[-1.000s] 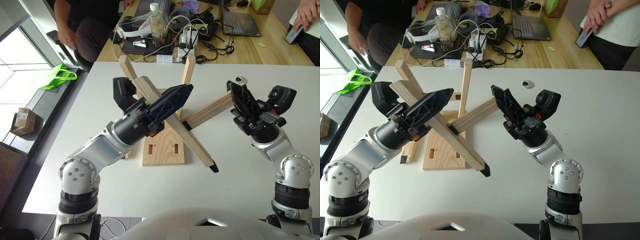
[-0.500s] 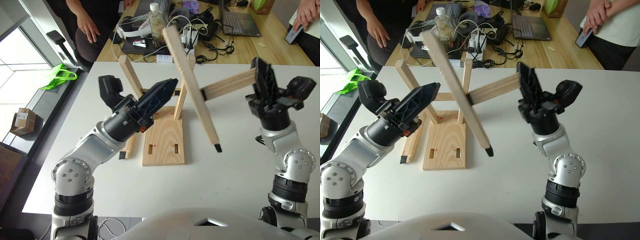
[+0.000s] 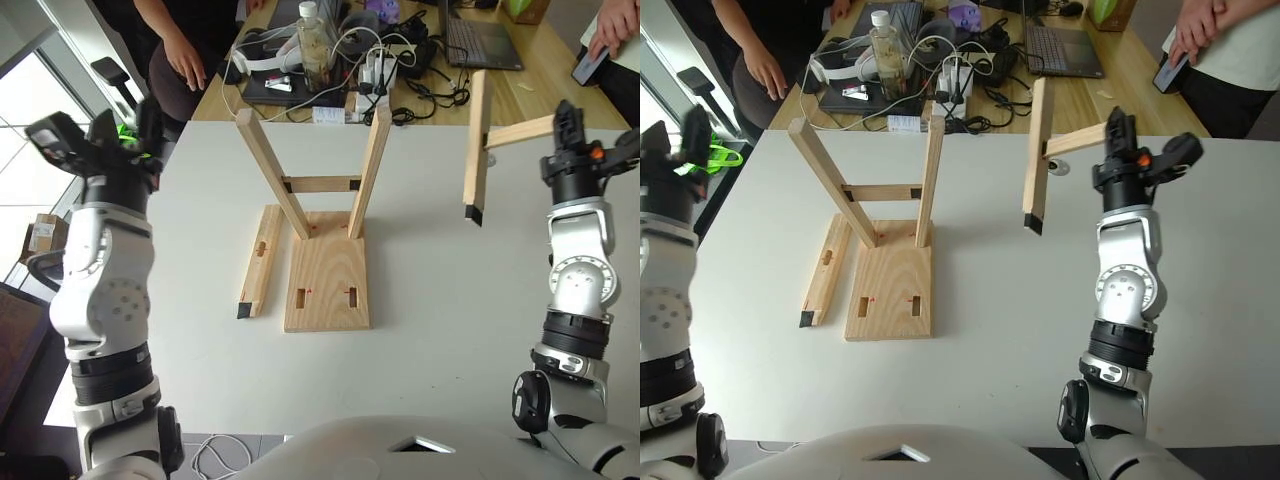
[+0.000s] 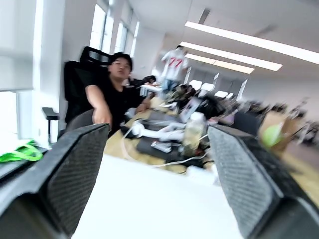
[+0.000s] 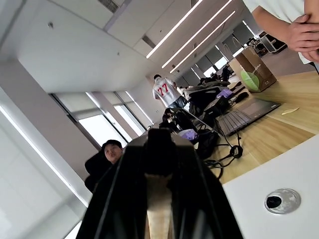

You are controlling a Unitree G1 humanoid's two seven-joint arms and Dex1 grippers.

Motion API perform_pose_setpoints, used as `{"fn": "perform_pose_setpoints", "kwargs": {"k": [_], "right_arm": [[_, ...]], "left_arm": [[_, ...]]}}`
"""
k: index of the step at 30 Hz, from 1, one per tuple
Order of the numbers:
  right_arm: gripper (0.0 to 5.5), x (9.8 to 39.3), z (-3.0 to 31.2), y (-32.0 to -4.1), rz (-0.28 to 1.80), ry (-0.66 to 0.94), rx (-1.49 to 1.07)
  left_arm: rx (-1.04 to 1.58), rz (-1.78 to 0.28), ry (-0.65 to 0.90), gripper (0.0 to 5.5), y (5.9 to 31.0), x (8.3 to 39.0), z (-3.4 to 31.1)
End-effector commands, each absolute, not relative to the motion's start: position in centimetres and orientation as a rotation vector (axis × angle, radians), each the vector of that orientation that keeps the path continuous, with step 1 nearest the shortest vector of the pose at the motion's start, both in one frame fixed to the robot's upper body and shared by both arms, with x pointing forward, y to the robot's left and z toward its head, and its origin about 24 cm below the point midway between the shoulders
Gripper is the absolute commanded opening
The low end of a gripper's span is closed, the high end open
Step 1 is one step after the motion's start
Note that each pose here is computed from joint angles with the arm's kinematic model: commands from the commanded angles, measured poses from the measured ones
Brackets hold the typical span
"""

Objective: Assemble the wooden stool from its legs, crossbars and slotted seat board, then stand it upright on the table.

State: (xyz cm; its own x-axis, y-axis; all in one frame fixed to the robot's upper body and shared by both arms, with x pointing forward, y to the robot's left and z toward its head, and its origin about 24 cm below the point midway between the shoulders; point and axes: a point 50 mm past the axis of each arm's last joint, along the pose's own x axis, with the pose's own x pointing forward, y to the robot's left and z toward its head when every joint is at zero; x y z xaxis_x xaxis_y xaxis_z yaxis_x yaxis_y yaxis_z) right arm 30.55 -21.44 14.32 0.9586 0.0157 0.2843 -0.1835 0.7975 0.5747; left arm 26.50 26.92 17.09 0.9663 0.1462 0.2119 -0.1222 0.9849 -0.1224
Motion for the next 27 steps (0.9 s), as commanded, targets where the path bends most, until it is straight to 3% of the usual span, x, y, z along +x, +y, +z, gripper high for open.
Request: {"fn": "perform_pose_setpoints", "kwargs": {"k": [1, 7, 27], "right_arm": [[0.37, 29.2, 9.2, -17.9, 0.123, -0.044, 0.303], [0.37, 27.4, 6.1, -15.5, 0.090, 0.045, 0.114], [0.37, 28.1, 6.2, -15.3, 0.081, 0.065, 0.013]], "left_arm": [[0.099, 0.139, -0.061, 3.54, 24.2, 26.3, 11.0], [0.052, 0.129, -0.058, 3.54, 22.5, 25.6, 8.7], [0.102, 0.146, -0.103, 3.54, 22.3, 26.3, 9.9]]}}
